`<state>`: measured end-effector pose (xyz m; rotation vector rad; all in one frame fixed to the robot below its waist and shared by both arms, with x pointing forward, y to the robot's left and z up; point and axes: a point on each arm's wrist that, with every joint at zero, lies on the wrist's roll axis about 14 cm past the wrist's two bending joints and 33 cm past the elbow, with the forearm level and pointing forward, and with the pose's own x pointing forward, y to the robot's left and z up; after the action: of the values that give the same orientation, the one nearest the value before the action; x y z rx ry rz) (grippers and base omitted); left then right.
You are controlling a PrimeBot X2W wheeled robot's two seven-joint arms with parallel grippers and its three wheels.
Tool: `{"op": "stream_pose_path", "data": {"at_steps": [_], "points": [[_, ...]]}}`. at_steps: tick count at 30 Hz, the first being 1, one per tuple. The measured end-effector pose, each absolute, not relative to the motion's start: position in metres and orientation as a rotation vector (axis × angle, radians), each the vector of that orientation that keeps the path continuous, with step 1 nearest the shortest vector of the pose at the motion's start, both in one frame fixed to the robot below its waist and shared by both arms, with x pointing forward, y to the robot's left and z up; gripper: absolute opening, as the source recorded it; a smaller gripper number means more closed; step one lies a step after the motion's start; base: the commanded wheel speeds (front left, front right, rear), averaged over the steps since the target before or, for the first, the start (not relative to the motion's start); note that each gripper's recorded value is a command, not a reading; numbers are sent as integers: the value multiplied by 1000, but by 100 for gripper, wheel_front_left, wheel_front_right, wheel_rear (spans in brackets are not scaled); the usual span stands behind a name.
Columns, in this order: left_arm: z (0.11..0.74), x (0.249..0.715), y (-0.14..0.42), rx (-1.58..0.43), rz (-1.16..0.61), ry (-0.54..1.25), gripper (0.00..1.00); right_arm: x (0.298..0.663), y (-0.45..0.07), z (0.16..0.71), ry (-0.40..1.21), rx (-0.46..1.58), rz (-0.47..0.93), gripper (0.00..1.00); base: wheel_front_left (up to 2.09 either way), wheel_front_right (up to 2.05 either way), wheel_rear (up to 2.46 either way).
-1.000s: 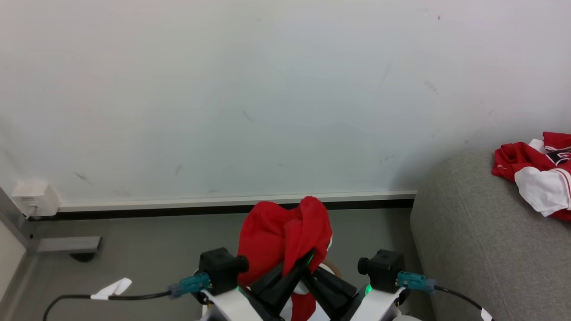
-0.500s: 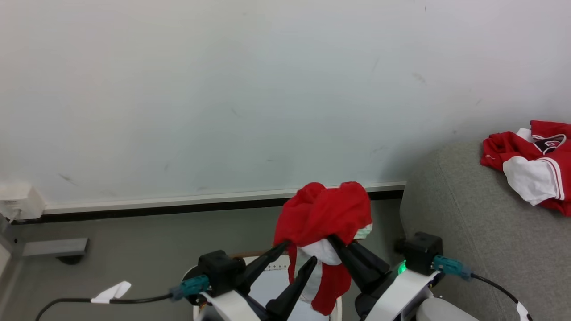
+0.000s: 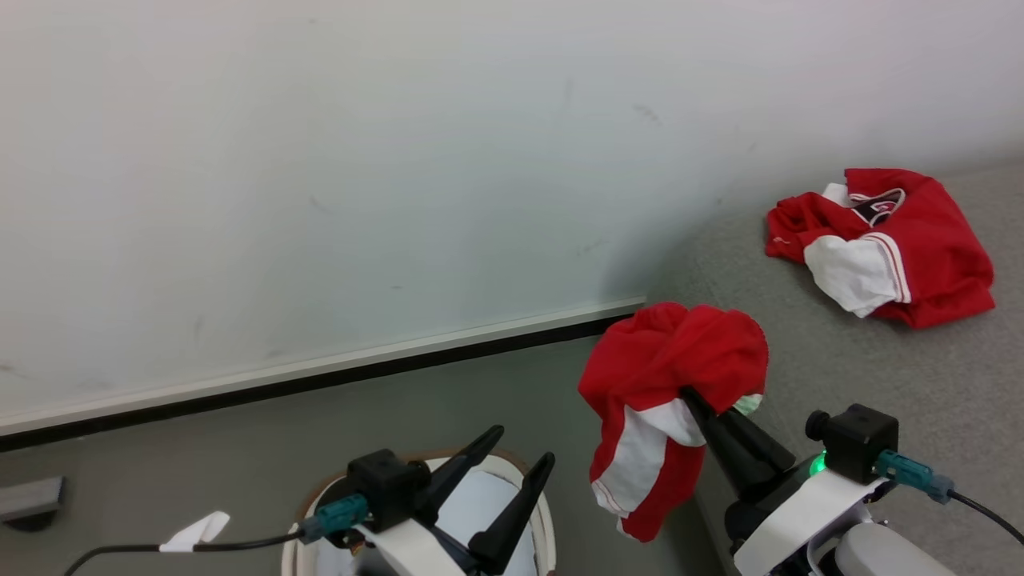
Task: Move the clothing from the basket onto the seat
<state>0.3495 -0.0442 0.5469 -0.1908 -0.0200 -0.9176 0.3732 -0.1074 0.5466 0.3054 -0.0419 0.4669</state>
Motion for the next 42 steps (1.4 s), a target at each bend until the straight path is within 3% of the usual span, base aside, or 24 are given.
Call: {"op": "stream_pose_path", "data": {"at_steps": [12,22,32,42], "points": [[546,339,-97,-220,-1073,-6,100,353,-194,545,-67,255,247,0,0,0,0],[540,346,-104,-229,-1097,9,100,361,-213,545,-64,257,194,0,0,0,0],[536,417,-97,-204,-1104,-39,100,449,-272,585,-184,154,63,0,0,0,0],[466,480,-72,-235,-1043,51,100,564,-339,612,-229,77,-112,0,0,0,0]]}}
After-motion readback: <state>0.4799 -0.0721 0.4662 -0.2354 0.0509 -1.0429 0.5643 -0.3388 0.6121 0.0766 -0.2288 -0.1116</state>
